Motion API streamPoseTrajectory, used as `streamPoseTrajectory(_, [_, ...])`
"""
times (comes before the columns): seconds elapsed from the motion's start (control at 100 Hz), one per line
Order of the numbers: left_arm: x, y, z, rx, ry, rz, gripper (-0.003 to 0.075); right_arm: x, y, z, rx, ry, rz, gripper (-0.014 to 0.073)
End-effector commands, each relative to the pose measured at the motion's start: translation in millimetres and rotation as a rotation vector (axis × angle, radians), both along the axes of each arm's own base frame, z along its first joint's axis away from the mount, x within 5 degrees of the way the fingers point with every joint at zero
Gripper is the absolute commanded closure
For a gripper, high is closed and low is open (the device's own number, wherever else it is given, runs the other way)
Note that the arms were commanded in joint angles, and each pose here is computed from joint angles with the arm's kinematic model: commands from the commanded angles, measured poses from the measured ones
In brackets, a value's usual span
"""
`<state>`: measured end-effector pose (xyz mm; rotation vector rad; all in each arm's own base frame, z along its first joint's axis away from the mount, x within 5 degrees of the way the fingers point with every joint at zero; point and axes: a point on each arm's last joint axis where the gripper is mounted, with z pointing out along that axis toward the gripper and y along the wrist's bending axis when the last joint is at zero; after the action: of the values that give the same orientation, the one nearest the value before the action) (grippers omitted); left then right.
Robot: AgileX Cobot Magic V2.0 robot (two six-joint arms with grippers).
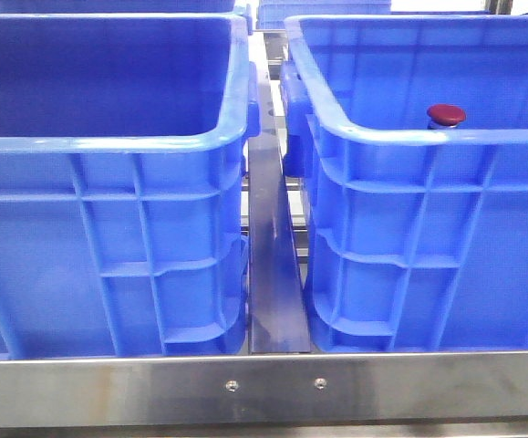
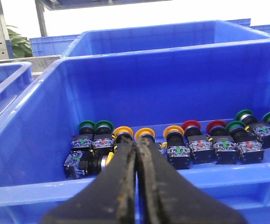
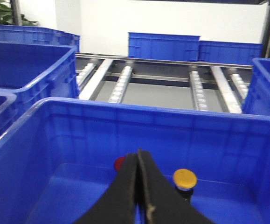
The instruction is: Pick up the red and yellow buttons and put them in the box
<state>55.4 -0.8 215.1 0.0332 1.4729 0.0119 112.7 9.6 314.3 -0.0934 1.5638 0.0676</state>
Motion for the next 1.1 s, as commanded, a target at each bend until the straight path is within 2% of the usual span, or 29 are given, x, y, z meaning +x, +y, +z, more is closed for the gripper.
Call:
streamPoseTrajectory(0.0, [-1, 0, -7, -0.015, -0.069, -0.004, 0.0739, -1, 4, 7, 0.024, 0.000, 0.042, 0.0664])
streamPoseTrajectory(0.31, [-1, 0, -7, -0.015, -0.069, -0.004, 0.0739, -4, -2, 0, 0.013, 0.075, -0.024, 0.0664])
streamPoseTrajectory(0.68, [-1, 0, -7, -0.015, -0.069, -0.004, 0.0739, -26, -8, 6, 0.032, -0.054, -0.087, 0.0664])
streamPoseTrajectory(0.85, [-1, 0, -7, -0.015, -0.069, -0.004, 0.0739, -39, -9, -16, 0.054, -0.146, -0.086, 0.0664])
streamPoseTrajectory(1.09, [-1, 0, -7, -0.015, -0.069, -0.004, 0.0739, -54, -9, -56, 0.100, -0.171, -0.080, 0.0664])
